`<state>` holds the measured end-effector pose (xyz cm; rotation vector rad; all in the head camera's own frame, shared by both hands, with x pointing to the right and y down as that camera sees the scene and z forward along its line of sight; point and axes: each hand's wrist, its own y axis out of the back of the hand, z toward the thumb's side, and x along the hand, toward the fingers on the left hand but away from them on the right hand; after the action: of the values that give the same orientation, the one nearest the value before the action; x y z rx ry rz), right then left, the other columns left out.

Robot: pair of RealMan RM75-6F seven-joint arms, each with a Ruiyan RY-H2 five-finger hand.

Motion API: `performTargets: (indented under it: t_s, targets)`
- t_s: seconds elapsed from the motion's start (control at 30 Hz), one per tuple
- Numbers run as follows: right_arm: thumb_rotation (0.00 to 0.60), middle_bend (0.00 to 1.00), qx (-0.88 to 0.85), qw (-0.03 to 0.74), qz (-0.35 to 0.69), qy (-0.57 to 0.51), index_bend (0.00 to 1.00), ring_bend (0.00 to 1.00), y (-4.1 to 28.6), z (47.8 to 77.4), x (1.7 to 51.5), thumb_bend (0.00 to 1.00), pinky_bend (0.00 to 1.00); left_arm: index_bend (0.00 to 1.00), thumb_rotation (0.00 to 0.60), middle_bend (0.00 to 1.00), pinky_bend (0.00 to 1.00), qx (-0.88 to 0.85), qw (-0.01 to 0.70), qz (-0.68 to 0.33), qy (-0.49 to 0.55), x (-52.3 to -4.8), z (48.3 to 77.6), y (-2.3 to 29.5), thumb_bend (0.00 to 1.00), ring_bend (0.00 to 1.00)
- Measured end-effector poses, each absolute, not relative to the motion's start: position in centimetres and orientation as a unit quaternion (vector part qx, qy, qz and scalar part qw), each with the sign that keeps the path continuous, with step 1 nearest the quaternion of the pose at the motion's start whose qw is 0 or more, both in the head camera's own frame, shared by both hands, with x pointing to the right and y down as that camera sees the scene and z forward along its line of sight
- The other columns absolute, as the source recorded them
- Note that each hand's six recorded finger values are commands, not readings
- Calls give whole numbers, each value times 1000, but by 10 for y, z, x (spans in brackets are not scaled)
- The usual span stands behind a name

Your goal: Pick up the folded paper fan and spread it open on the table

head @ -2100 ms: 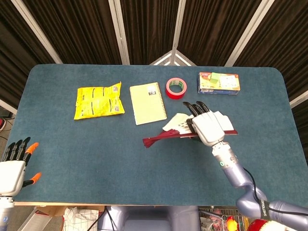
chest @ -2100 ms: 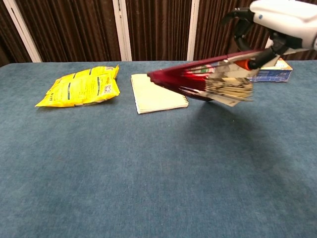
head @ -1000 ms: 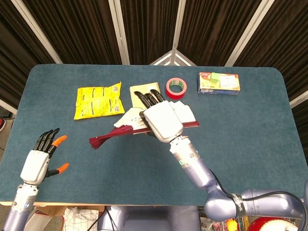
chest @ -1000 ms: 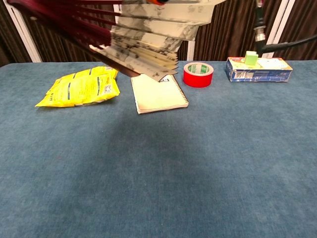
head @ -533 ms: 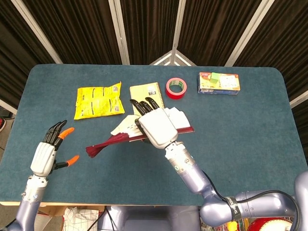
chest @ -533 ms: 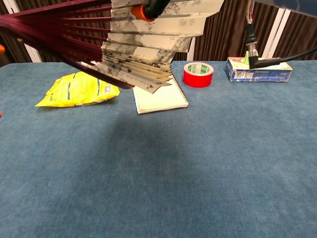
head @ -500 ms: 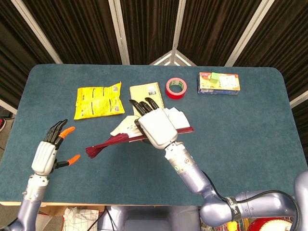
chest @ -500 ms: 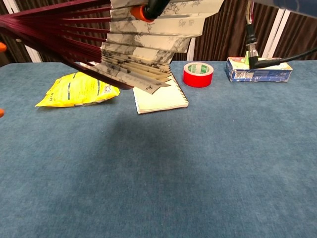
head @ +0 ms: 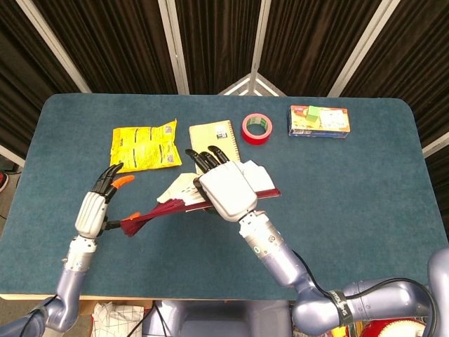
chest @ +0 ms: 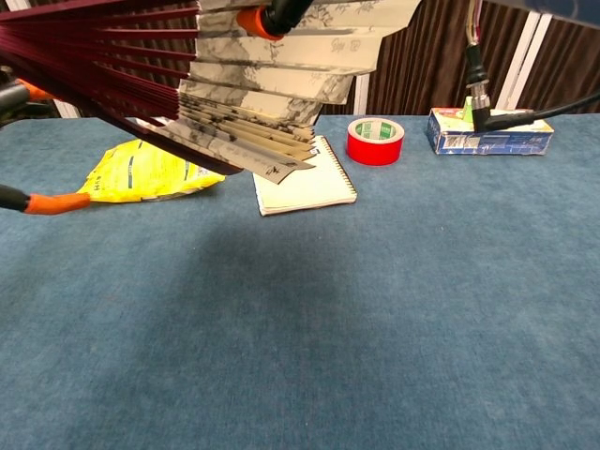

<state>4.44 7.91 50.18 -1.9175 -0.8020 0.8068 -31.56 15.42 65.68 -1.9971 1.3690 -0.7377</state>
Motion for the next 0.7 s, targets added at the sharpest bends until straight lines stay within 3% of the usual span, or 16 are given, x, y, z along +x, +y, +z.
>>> performTargets:
  t_s: [0.7]
  targets:
    - [600,168,-786,428,316,-316,920,226,90,494,36,433,163,333,600,101,141,-784,258,-251,506,-254,681,147,291,0]
